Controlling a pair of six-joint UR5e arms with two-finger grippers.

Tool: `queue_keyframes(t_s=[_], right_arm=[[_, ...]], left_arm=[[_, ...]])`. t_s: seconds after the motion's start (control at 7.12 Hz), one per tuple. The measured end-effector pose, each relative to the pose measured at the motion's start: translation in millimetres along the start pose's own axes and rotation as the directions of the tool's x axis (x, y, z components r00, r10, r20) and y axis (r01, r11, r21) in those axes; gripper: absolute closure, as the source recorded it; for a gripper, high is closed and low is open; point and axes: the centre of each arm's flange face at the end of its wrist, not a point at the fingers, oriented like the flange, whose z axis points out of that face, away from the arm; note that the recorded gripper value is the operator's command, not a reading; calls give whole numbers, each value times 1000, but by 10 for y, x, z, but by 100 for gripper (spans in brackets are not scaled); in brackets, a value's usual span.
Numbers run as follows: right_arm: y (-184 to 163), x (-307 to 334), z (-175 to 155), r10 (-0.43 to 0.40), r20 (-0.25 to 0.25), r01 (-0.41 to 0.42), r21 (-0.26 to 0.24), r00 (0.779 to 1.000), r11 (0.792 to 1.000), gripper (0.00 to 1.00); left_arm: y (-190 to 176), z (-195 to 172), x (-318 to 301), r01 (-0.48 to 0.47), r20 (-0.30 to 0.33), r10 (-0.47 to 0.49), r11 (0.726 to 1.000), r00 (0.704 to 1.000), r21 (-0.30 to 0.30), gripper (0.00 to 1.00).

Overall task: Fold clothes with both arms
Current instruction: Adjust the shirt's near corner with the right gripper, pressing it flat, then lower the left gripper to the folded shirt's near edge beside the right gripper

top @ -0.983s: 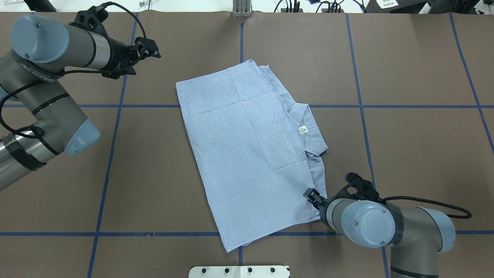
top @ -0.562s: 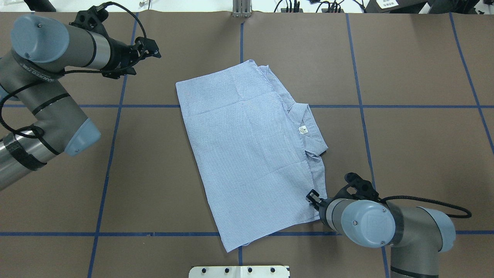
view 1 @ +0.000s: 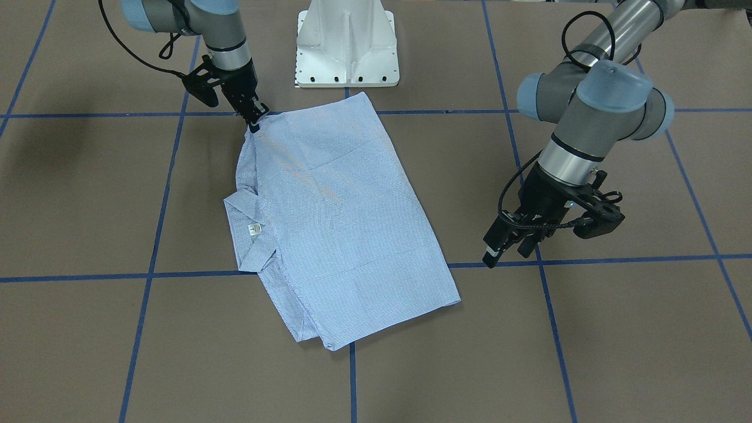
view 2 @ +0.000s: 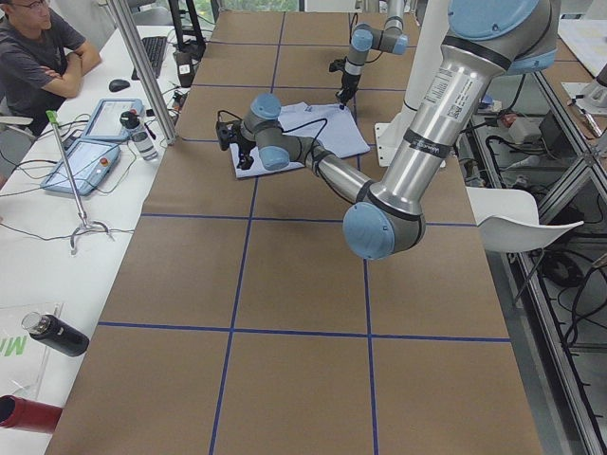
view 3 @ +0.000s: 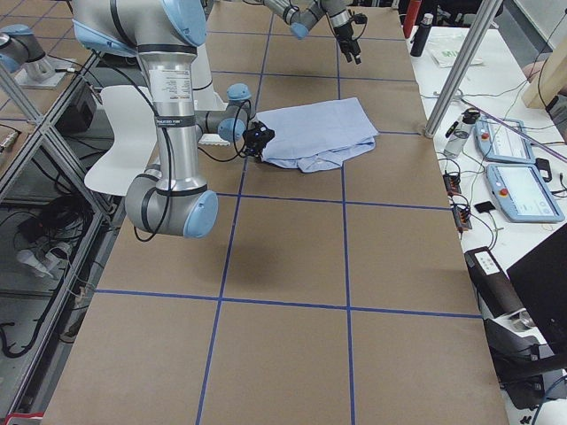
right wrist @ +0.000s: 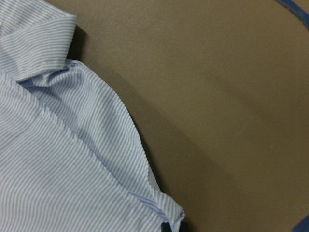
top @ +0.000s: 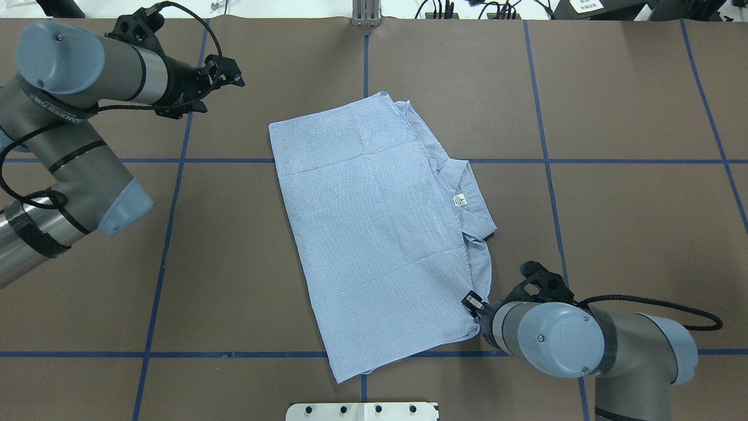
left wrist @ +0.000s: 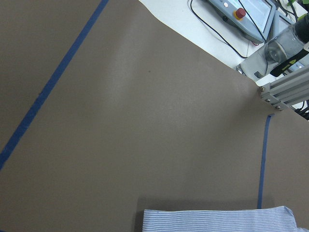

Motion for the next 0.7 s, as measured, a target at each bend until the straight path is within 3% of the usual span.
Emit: queue_keyframes(t_s=[0.28,0.7], right_arm=[[210,51,-114,-8,1,8,-38,1000,999,100],[802,-6,-216,52,-47,-55,-67,998,996,100]], left_arm=[[167,-133,-11,32,-22,-32,999,999,-31,0],[1410,-712,-320,122,-45,-134,970,990,-210,0]])
